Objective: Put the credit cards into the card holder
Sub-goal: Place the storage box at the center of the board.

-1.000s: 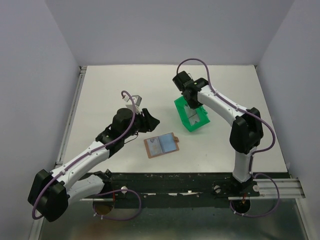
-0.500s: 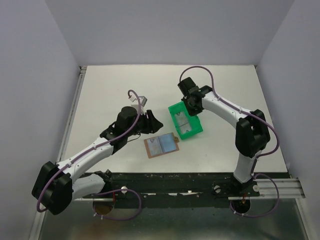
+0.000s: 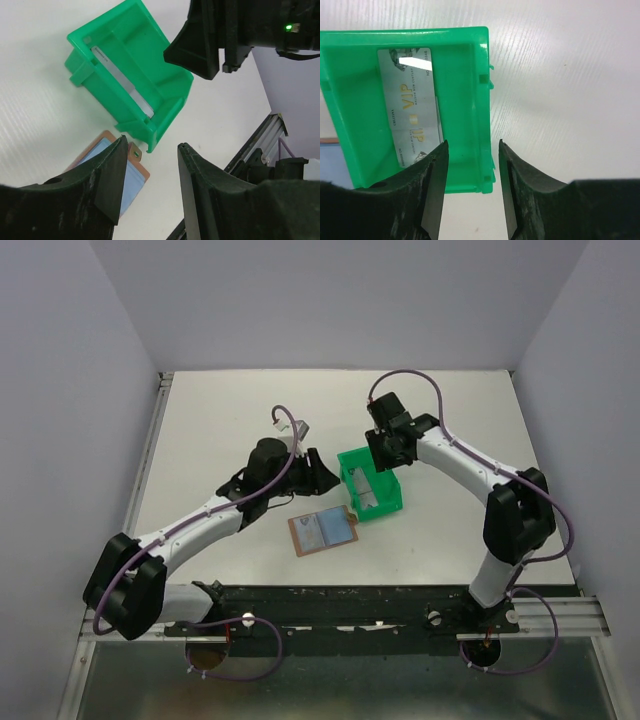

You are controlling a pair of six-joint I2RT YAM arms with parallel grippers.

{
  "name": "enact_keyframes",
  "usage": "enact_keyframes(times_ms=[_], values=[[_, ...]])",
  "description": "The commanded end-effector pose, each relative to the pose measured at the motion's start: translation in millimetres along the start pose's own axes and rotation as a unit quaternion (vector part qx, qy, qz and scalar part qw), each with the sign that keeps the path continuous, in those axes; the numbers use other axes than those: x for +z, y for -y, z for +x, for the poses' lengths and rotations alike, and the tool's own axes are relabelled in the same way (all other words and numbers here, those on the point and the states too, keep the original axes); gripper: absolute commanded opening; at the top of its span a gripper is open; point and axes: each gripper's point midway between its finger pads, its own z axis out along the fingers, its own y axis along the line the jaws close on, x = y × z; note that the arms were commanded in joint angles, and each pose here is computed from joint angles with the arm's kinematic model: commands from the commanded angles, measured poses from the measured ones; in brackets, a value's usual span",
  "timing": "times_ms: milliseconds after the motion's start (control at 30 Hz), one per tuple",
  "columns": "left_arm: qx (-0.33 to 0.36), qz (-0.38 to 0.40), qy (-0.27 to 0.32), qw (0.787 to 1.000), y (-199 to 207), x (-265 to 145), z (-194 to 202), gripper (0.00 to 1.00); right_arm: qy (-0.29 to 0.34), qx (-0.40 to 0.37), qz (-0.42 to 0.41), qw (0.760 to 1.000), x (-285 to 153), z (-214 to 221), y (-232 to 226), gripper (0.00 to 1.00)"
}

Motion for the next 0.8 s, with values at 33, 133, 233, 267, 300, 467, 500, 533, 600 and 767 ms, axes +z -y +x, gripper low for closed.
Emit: enact_keyframes(times_ms=[33, 133, 233, 267, 300, 467, 500, 533, 600, 767], values=[[-0.021, 0.027, -0.006, 0.999, 4, 16, 2, 0.56, 0.064, 0.033, -0.016, 0.997, -38, -23, 4, 0.53], [-0.033, 0.019, -0.008, 0.999, -4, 24, 7, 0.55, 0.077, 0.051, -0.042, 0.995, -50, -24, -3, 0.53], [-0.048, 0.013, -0.016, 0.999, -11, 35, 13, 0.54, 0.076, 0.065, -0.084, 0.991, -52, -23, -18, 0.53], [-0.05, 0.014, -0.017, 0.999, -11, 38, 14, 0.54, 0.077, 0.069, -0.094, 0.99, -51, -24, -22, 0.53], [-0.054, 0.012, -0.021, 0.998, -14, 41, 16, 0.53, 0.072, 0.071, -0.105, 0.989, -49, -22, -27, 0.53], [-0.061, 0.02, -0.033, 0.997, -14, 56, 19, 0.52, 0.047, 0.082, -0.14, 0.986, -31, -15, -45, 0.51], [-0.06, 0.023, -0.035, 0.997, -13, 58, 19, 0.52, 0.04, 0.085, -0.14, 0.986, -27, -13, -46, 0.5], [-0.061, 0.023, -0.036, 0.997, -13, 60, 19, 0.52, 0.036, 0.087, -0.141, 0.986, -23, -12, -48, 0.5], [-0.06, 0.024, -0.038, 0.997, -13, 62, 18, 0.52, 0.028, 0.09, -0.139, 0.986, -14, -9, -49, 0.49], [-0.06, 0.025, -0.042, 0.997, -13, 69, 17, 0.52, 0.003, 0.093, -0.132, 0.987, 5, -2, -53, 0.47]])
